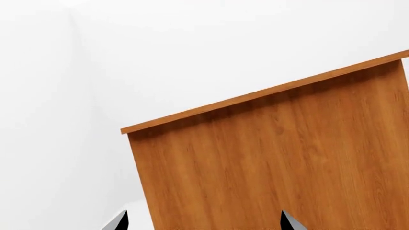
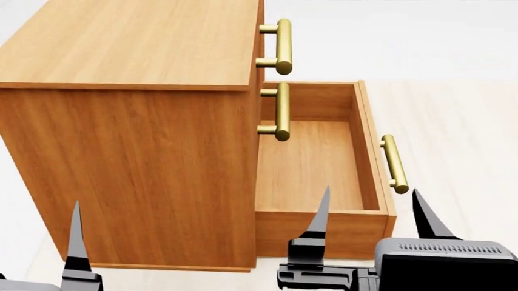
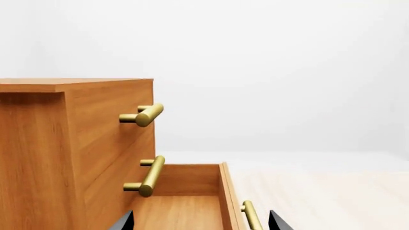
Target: Close the bottom drawer of the cabinet.
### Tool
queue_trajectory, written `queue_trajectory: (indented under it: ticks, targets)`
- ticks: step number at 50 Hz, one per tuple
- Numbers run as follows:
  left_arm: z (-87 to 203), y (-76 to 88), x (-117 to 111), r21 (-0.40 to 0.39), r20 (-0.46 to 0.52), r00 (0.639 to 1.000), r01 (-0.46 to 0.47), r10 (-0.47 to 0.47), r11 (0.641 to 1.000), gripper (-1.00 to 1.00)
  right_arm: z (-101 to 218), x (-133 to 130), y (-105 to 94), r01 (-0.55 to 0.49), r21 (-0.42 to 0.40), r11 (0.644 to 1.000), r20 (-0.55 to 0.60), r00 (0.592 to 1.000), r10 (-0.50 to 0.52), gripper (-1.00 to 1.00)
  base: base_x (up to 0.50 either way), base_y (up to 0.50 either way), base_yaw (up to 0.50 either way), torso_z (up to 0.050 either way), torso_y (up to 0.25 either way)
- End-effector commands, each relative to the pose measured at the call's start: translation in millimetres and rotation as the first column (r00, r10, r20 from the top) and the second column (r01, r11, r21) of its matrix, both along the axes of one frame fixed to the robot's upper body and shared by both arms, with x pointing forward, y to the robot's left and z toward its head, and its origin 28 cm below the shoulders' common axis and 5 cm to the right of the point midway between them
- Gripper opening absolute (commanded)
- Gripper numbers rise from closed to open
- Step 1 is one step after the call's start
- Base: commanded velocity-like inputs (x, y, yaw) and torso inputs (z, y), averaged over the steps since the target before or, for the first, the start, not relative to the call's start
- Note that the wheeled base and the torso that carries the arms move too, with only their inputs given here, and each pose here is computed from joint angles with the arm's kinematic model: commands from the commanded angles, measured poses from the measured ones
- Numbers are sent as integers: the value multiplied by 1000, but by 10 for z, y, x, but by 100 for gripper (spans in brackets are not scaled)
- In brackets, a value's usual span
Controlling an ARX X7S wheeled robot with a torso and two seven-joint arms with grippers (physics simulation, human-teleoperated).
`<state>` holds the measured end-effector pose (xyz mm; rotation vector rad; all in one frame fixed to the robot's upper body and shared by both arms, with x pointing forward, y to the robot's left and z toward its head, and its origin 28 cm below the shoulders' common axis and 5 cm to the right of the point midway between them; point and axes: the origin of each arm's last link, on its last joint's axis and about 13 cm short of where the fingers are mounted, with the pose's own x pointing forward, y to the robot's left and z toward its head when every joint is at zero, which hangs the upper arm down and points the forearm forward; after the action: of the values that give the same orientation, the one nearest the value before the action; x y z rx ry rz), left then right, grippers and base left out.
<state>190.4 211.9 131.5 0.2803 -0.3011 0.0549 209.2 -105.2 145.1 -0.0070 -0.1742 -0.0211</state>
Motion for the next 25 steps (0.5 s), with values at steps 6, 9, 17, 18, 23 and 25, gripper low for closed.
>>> queue_trajectory:
  ticks: [6, 9, 17, 18, 23, 25]
  targets:
    - [-35, 15, -13, 0, -2, 1000, -6, 6, 1000, 100, 489, 19, -91, -17, -85, 996, 65, 998, 23, 100, 0, 0, 0, 0, 0]
    - [-51, 16, -18, -1, -5, 1000, -4, 4, 1000, 100, 577, 108, -192, 17, -111, 994, 72, 997, -9, 100, 0, 0, 0, 0, 0]
    - [-78, -2, -19, -4, -7, 1000, 4, -4, 1000, 100, 547, 351, -569, 96, -155, 983, 28, 995, -93, 100, 0, 0, 0, 0, 0]
    - [-85, -10, -21, -3, -7, 1000, 8, -8, 1000, 100, 495, 398, -641, 105, -177, 979, 3, 994, -106, 100, 0, 0, 0, 0, 0]
    - [-108, -28, -19, -3, -11, 1000, 15, -15, 1000, 100, 404, 584, -879, 181, -193, 964, -28, 981, -190, 100, 0, 0, 0, 0, 0]
    - [-110, -29, -23, -3, -11, 1000, 17, -17, 1000, 100, 371, 621, -942, 199, -204, 959, -31, 977, -210, 100, 0, 0, 0, 0, 0]
